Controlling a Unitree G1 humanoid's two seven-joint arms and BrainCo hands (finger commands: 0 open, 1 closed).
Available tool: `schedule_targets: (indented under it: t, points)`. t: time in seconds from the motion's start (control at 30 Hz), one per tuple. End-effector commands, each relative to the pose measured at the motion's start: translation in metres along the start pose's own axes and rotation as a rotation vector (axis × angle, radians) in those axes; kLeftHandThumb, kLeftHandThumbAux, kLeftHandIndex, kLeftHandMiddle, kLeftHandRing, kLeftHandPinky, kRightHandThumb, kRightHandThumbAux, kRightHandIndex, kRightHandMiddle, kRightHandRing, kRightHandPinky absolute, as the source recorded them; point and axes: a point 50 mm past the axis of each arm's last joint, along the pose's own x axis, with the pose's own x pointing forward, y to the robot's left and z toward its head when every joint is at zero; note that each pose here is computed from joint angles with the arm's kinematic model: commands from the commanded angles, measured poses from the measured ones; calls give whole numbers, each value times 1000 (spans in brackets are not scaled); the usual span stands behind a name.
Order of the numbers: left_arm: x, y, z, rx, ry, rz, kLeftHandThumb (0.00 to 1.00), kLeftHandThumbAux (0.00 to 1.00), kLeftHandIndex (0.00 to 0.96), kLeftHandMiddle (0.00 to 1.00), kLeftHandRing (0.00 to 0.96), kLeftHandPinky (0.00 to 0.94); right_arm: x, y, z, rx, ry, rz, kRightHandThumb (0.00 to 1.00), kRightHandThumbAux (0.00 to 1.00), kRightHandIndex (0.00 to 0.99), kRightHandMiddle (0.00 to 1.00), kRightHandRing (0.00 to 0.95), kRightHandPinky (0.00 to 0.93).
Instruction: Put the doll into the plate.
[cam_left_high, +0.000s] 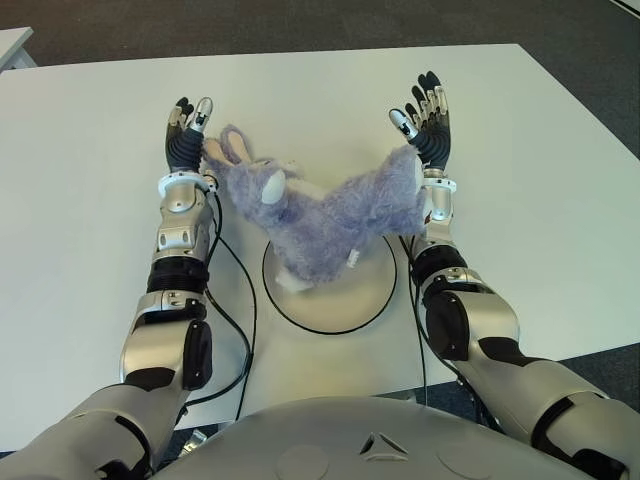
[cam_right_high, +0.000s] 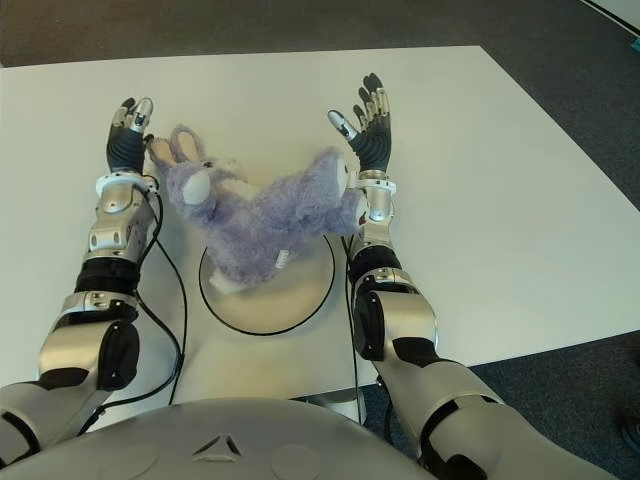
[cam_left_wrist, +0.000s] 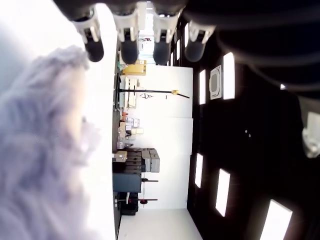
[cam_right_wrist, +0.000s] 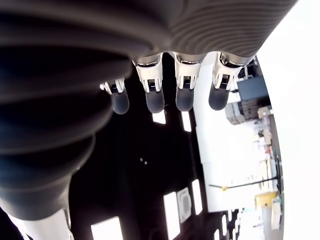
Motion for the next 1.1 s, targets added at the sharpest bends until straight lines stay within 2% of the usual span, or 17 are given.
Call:
schedule_targets:
  t: [0.03, 0.47, 1.1]
  points:
    - [-1, -4, -11, 2, 75, -27, 0, 447, 0, 71, 36, 0, -20, -8, -20, -5, 88, -33, 27, 729, 56, 51, 46, 61]
    - [0, -7, -15, -1, 125, -37, 0, 436, 0, 62, 29, 0, -18, -7, -23, -25, 130, -12, 0, 708, 40, 37, 30, 37]
    - [0, -11, -24, 15, 175, -49, 0, 419, 0, 45, 21, 0, -9, -5, -34, -48, 291, 30, 0, 701, 16, 4, 0, 0]
